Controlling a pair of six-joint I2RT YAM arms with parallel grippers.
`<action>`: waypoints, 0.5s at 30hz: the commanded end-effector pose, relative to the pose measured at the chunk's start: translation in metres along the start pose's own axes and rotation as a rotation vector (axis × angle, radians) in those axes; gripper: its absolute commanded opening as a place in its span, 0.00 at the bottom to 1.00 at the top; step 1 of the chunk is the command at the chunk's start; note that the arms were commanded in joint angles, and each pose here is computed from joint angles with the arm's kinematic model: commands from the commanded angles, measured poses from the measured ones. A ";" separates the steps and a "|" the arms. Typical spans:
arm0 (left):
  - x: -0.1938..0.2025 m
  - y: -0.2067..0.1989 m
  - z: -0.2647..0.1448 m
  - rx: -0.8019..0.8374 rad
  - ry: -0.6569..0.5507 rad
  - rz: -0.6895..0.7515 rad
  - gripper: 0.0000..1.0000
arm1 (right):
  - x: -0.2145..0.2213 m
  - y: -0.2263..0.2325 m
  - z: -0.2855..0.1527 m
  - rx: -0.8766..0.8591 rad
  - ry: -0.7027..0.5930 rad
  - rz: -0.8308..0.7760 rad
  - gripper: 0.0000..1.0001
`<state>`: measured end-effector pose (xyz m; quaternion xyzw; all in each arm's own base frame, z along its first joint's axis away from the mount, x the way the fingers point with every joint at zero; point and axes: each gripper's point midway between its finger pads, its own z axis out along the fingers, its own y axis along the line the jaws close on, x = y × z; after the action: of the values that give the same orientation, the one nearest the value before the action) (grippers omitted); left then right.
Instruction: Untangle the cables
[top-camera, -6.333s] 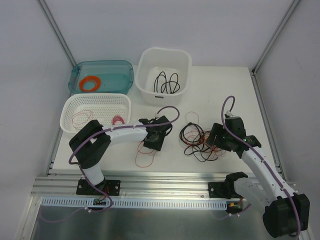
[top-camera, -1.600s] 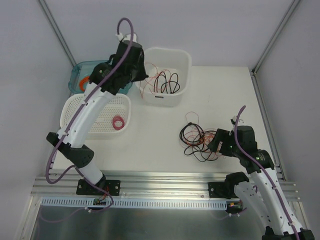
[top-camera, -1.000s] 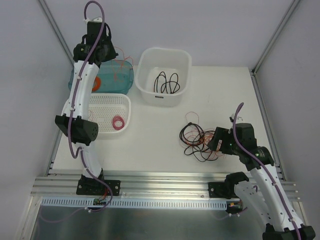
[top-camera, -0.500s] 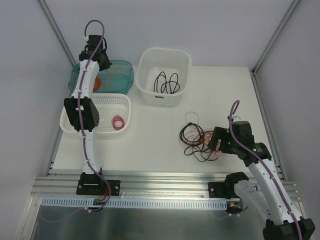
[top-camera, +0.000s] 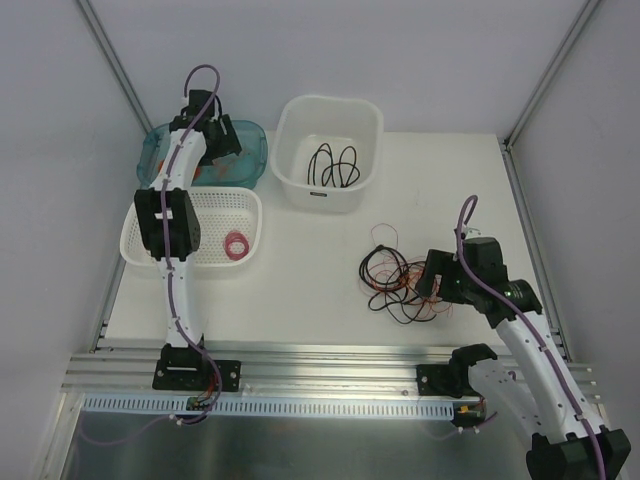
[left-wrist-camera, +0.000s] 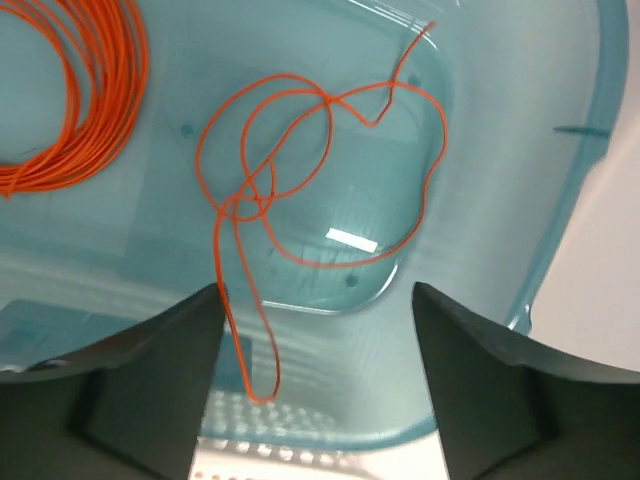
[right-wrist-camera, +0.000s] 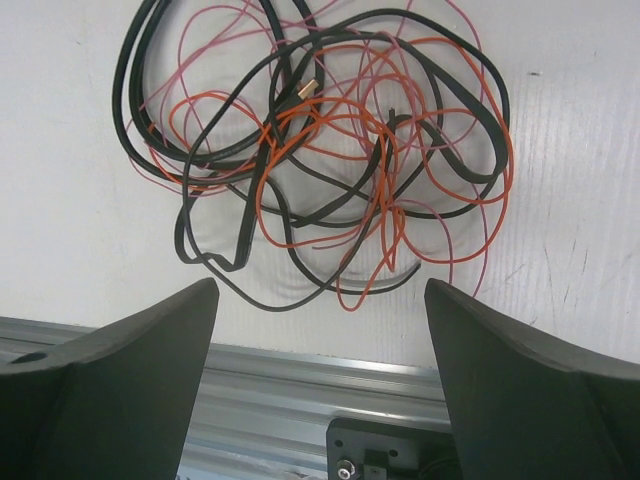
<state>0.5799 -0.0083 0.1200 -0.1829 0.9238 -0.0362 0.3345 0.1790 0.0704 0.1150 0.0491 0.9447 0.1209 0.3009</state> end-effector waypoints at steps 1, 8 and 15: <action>-0.054 -0.019 -0.095 0.097 -0.183 0.003 0.79 | -0.023 0.007 -0.011 -0.017 -0.065 -0.010 0.89; -0.028 -0.023 -0.169 0.145 -0.201 0.011 0.99 | -0.030 0.013 -0.016 -0.030 -0.059 0.008 0.89; 0.056 -0.060 -0.265 0.323 -0.184 0.083 0.99 | -0.031 0.014 -0.014 -0.024 -0.058 0.048 0.85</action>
<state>0.4371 -0.0625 0.3000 -0.1234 0.8741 -0.1089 0.4571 0.1893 0.0741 0.1324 0.0573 0.9405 0.1277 0.3096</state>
